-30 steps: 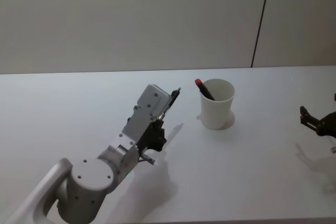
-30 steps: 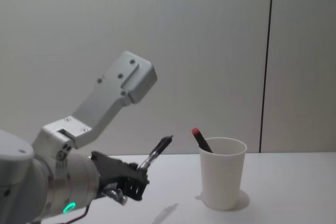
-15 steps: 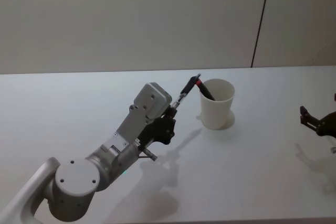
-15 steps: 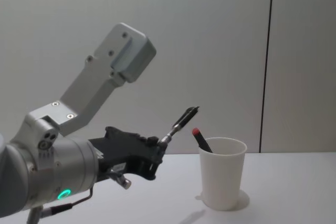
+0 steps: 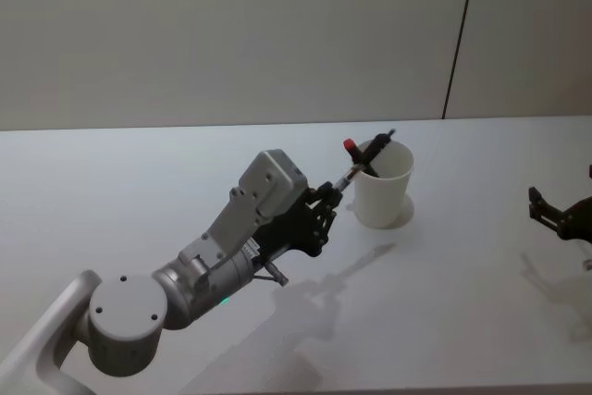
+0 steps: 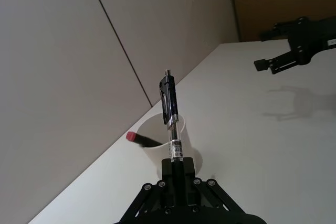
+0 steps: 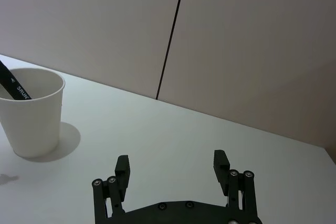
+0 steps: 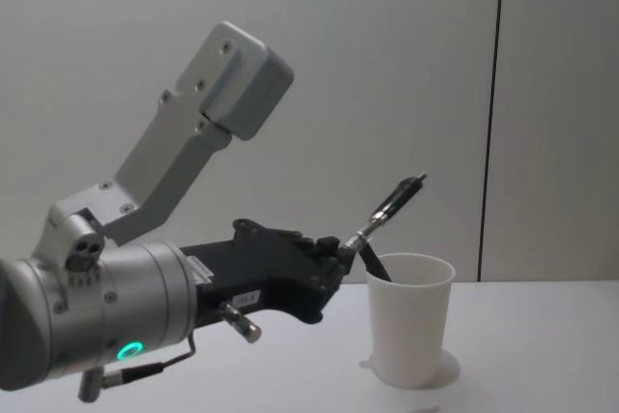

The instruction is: Place the pen into the pen holder.

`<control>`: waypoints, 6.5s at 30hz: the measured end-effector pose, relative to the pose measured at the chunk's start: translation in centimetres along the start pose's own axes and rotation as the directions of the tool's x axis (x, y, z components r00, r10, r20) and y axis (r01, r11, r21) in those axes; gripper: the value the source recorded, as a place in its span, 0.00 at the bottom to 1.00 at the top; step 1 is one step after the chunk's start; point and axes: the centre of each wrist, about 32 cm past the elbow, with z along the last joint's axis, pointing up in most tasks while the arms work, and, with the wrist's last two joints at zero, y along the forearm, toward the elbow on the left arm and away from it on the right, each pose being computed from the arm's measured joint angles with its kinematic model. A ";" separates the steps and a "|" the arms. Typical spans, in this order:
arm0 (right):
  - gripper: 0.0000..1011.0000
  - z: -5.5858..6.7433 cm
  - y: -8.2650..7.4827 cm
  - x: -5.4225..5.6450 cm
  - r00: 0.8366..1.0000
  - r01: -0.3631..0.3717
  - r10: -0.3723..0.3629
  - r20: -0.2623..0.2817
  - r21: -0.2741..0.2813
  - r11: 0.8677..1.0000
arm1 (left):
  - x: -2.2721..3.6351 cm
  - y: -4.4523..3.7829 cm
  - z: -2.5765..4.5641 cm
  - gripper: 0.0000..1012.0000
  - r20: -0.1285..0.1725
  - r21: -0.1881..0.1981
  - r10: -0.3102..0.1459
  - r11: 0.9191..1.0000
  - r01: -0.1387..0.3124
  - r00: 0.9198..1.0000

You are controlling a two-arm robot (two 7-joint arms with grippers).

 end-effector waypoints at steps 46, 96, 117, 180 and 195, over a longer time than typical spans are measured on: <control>0.99 0.0 0.0 0.0 1.000 0.000 0.000 0.000 0.000 1.000 | -0.13 -6.05 0.91 0.13 0.115 0.026 -0.244 0.970 0.243 0.963; 0.99 -1.4 -2.5 2.1 0.961 -0.211 0.222 -0.163 0.081 0.974 | -1.39 -6.24 1.63 0.13 0.168 0.077 -0.178 0.983 0.167 0.970; 0.99 -2.5 -3.1 3.1 0.787 -0.400 0.417 -0.454 0.138 0.906 | -1.39 -6.24 1.65 0.13 0.170 0.077 -0.176 0.983 0.165 0.970; 0.99 -0.8 1.5 -5.6 0.359 -0.307 0.357 -0.862 0.252 0.918 | -1.39 -6.24 1.65 0.13 0.169 0.077 -0.176 0.983 0.165 0.970; 0.99 -0.9 2.2 -6.3 0.315 -0.292 0.326 -0.891 0.236 0.927 | -1.39 -6.24 1.65 0.13 0.169 0.077 -0.176 0.983 0.165 0.970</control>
